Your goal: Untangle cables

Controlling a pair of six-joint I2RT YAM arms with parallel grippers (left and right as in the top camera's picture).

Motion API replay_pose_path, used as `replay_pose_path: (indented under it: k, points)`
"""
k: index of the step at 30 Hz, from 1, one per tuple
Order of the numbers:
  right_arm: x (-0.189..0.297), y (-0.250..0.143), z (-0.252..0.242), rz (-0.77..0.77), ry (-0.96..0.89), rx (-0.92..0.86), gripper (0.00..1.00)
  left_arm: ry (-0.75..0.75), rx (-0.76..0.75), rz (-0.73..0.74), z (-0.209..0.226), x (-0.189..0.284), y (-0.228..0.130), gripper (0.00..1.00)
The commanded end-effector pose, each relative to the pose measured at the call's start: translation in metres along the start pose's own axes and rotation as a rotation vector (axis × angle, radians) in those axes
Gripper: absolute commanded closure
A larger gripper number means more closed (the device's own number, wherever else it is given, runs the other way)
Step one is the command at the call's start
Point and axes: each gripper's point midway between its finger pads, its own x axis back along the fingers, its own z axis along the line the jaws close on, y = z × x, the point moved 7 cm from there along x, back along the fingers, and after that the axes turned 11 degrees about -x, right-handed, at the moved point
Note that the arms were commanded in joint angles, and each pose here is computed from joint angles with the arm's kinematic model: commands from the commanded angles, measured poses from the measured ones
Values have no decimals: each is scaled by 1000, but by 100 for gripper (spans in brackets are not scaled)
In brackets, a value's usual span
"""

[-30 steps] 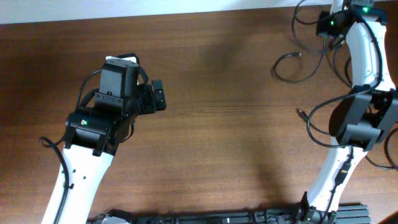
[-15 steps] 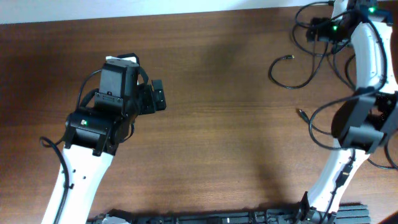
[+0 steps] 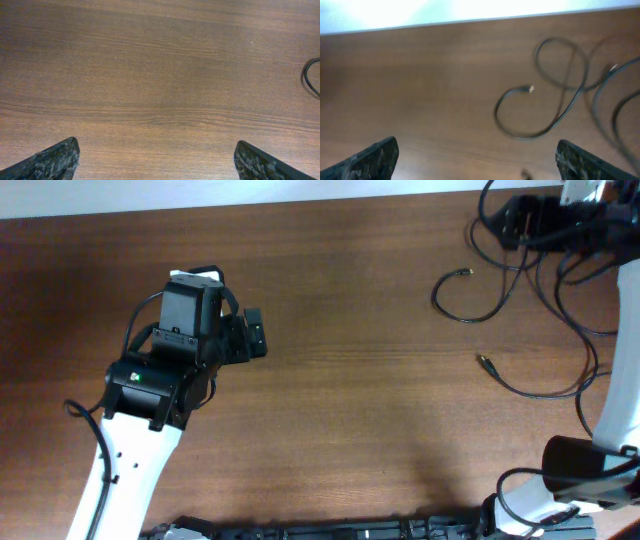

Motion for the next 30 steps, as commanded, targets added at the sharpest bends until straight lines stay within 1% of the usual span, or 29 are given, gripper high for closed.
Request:
replay_pose_path:
  k: [1, 6, 11, 13, 21, 26, 30]
  points:
    - [8, -24, 18, 101, 19, -5, 1, -5, 8, -8, 1, 2, 1, 1]
    - [6, -48, 22, 228, -68, -1, 1, -5, 8, -8, 1, 2, 1, 1]
    - [7, -67, 33, 331, -64, 11, 2, -5, 8, -8, 1, 2, 1, 1]
    - [7, -77, 41, 382, -51, 64, 1, -5, 8, -8, 1, 2, 1, 1]
    - [-4, -93, 69, 434, -72, 196, 1, -5, 8, -8, 1, 2, 1, 1]
    - [-5, -94, 70, 436, -67, 194, 1, -5, 8, -8, 1, 2, 1, 1]
    - [-5, -95, 76, 441, -10, 183, 1, -5, 8, -8, 1, 2, 1, 1]
